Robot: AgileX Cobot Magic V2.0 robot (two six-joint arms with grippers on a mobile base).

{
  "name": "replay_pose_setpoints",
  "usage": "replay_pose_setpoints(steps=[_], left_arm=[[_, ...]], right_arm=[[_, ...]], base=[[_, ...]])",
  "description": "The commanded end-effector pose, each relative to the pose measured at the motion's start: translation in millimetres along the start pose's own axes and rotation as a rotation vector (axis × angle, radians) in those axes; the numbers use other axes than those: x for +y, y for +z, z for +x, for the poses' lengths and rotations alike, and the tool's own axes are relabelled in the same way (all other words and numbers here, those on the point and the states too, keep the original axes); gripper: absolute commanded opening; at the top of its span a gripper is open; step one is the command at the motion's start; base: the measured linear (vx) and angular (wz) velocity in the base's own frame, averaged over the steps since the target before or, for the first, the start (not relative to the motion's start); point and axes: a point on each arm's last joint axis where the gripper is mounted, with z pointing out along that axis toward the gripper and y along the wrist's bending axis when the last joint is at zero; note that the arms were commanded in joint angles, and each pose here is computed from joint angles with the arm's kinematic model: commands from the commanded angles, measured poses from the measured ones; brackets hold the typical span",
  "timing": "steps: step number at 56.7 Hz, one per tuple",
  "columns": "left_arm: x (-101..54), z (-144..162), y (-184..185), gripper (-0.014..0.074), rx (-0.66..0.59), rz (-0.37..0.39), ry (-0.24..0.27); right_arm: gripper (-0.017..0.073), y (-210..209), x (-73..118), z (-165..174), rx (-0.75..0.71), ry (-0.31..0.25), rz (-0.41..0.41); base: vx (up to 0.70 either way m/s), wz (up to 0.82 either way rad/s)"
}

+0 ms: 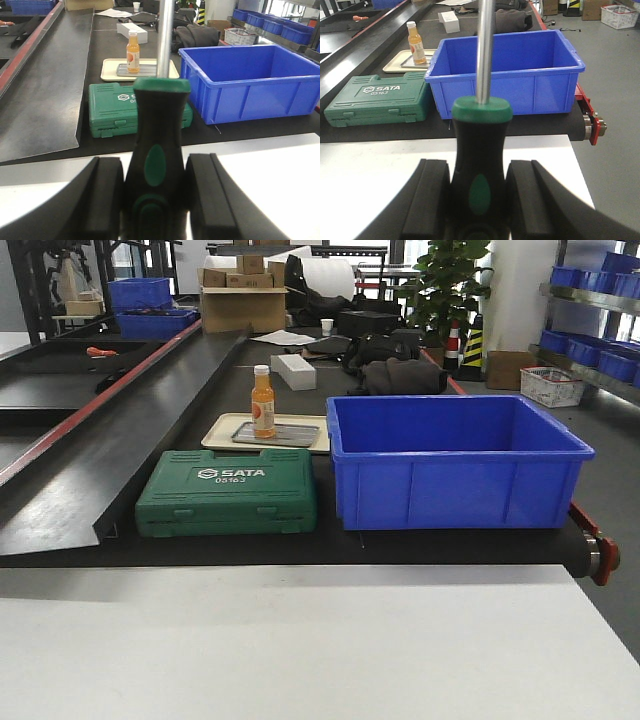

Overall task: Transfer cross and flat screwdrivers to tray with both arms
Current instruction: 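Drive the base away from the table holding both screwdrivers upright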

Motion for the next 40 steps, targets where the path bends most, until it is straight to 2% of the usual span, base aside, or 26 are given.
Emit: replay_pose_setpoints(steps=[1,16,40], left_arm=[[-1.9,-15.4,-5.6,0.0,-0.117,0.008,-0.009],[-2.0,-15.3,-5.9,0.0,-0.116,0.009,-0.008],[-2.1,-15.4,-6.8,0.0,-0.118,0.009,-0.008]], right_arm=[[-0.0008,-4.7,1.0,-15.3,-0.117,-0.007,-0.004],[-0.0008,-3.4,0.9,-15.5,-0.117,-0.006,-0.003],[-0.0008,-3.4,0.9,-15.5,-0.117,-0.006,-0.003]], base=[[-0.02,-0.03],[-0.09,-0.08],[-0.23,-0.18]])
